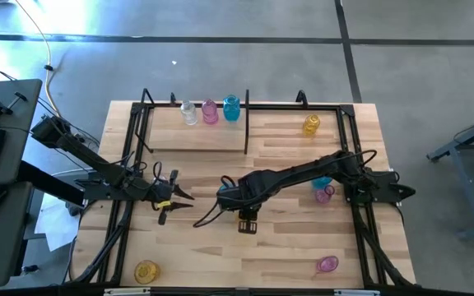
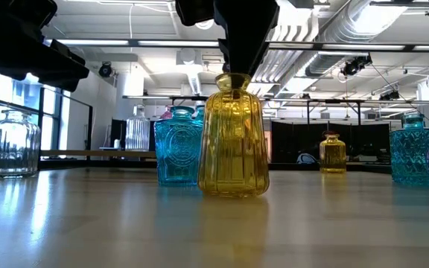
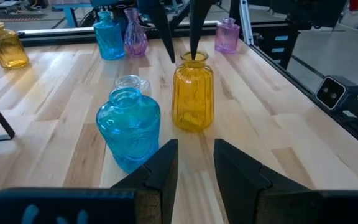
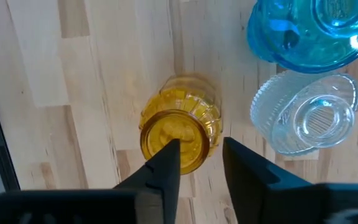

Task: Sort vases onto shelf
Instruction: Put the bottom right yellow flower vase on the shelf

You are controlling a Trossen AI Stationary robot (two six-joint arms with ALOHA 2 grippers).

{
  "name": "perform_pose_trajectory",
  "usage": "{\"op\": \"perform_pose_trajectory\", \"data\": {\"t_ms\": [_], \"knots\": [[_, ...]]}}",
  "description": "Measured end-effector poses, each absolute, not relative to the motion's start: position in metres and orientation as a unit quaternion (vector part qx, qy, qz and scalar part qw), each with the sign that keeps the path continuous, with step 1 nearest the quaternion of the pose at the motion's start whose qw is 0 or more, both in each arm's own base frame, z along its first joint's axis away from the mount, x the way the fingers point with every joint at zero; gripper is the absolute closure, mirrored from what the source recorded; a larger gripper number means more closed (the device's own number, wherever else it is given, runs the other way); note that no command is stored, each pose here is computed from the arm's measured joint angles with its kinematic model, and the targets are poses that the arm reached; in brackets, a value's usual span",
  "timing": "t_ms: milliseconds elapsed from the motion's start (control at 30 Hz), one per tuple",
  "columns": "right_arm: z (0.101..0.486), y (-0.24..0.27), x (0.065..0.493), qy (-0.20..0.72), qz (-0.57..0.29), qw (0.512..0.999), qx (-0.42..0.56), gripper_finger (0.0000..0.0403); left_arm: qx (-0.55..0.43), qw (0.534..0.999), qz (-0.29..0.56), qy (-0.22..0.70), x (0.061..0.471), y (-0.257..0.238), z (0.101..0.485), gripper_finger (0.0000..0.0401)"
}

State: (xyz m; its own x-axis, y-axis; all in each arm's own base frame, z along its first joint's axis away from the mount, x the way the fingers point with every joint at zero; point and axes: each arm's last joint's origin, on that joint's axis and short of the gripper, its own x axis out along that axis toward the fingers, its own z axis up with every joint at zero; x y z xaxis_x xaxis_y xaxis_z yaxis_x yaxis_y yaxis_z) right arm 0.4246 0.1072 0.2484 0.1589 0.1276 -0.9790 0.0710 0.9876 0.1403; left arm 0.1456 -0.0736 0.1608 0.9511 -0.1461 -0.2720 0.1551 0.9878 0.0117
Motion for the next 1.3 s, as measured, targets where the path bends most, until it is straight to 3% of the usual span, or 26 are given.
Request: {"op": "perform_pose_trajectory", "data": {"t_ms": [167, 400, 633, 900, 1133, 1300], "knots": [[0.253, 0.107, 0.422, 0.654, 0.019, 0.753, 0.068, 0.0282, 0.017, 0.988, -0.075, 0.136, 0.146, -0.074, 0.161, 0.0309], [0.288, 0.112, 0.422, 0.623, 0.014, 0.78, 0.05, 0.0281, 0.017, 0.988, -0.075, 0.135, 0.146, -0.074, 0.161, 0.0309], [0.305, 0.147, 0.401, 0.602, -0.05, 0.793, -0.08, 0.0307, 0.016, 0.99, -0.077, 0.116, 0.147, -0.074, 0.165, 0.031], [0.279, 0.198, 0.379, 0.573, -0.101, 0.799, -0.155, 0.0397, 0.004, 0.993, -0.095, 0.077, 0.156, -0.081, 0.166, 0.0348], [0.242, 0.221, 0.369, 0.558, -0.119, 0.805, -0.163, 0.0401, 0.019, 0.99, -0.094, 0.106, 0.176, -0.092, 0.161, 0.0397], [0.231, 0.228, 0.36, 0.547, -0.145, 0.807, -0.17, 0.0402, 0.018, 0.989, -0.094, 0.114, 0.195, -0.103, 0.166, 0.0389]]}}
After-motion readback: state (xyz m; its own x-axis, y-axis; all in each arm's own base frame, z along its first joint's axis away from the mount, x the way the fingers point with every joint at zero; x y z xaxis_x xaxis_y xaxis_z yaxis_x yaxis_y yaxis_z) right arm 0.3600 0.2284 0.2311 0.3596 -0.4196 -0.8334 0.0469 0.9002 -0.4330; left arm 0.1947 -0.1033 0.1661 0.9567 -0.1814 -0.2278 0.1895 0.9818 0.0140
